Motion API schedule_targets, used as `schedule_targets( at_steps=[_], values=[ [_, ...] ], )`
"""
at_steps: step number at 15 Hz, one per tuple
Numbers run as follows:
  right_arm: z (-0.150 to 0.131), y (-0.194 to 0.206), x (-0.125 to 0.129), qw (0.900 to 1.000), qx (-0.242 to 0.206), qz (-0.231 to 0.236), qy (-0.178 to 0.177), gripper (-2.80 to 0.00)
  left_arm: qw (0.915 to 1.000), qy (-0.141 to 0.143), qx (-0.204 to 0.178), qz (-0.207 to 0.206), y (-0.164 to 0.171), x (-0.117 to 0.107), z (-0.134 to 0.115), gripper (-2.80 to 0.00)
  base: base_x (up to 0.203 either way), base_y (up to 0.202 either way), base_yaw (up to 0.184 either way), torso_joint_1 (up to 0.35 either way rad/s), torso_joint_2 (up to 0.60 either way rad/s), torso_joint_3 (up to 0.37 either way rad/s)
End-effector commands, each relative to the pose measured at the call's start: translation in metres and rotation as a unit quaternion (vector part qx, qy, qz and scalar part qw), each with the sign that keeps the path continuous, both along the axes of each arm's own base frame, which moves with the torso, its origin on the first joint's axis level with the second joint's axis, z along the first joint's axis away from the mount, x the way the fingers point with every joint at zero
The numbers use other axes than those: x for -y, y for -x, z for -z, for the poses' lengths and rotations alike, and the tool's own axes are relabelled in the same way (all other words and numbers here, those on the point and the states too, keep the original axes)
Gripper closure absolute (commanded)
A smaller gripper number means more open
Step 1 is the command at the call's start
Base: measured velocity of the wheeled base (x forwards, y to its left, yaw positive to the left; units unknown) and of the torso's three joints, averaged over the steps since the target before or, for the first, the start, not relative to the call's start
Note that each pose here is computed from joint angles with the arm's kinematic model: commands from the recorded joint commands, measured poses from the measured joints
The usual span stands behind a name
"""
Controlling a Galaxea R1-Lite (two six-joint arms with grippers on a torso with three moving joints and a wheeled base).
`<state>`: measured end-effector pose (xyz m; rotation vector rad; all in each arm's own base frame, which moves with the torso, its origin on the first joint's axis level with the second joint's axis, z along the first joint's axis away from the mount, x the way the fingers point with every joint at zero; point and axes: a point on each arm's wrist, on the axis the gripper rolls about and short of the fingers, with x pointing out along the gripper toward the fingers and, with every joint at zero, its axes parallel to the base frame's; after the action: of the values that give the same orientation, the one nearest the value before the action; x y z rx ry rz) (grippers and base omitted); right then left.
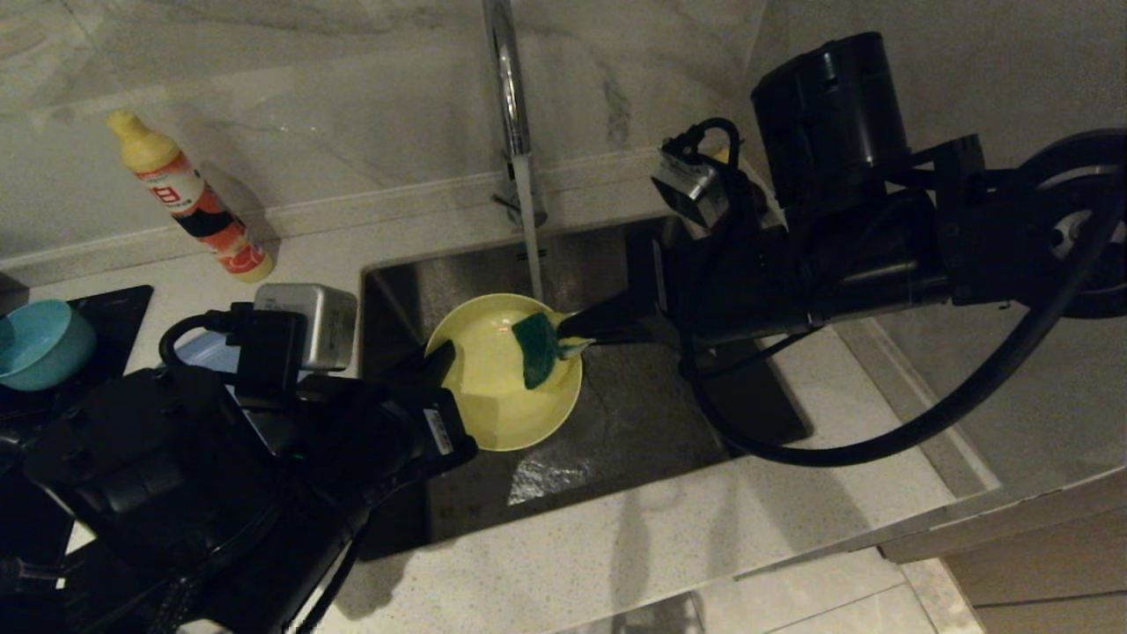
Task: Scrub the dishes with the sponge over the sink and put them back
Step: Wipe the bowl
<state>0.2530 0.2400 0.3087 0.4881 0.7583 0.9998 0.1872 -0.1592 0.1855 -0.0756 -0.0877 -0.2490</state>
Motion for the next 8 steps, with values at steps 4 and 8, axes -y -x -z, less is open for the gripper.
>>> schedule_targets(
  at_steps=[4,8],
  values=[
    [-0.006,0.007,-0.003,1.000,0.005,-0.013,-0.007,0.00,0.9999,-0.007,-0.007,0.001,-0.002,0.002,0.006,0.00,0.000,0.000,0.000,0.000,0.00,0.000],
    [-0.013,0.022,0.000,1.000,0.011,-0.025,-0.012,0.00,0.9999,0.001,-0.012,-0.001,-0.006,0.005,0.008,0.00,0.000,0.000,0.000,0.000,0.00,0.000]
  ],
)
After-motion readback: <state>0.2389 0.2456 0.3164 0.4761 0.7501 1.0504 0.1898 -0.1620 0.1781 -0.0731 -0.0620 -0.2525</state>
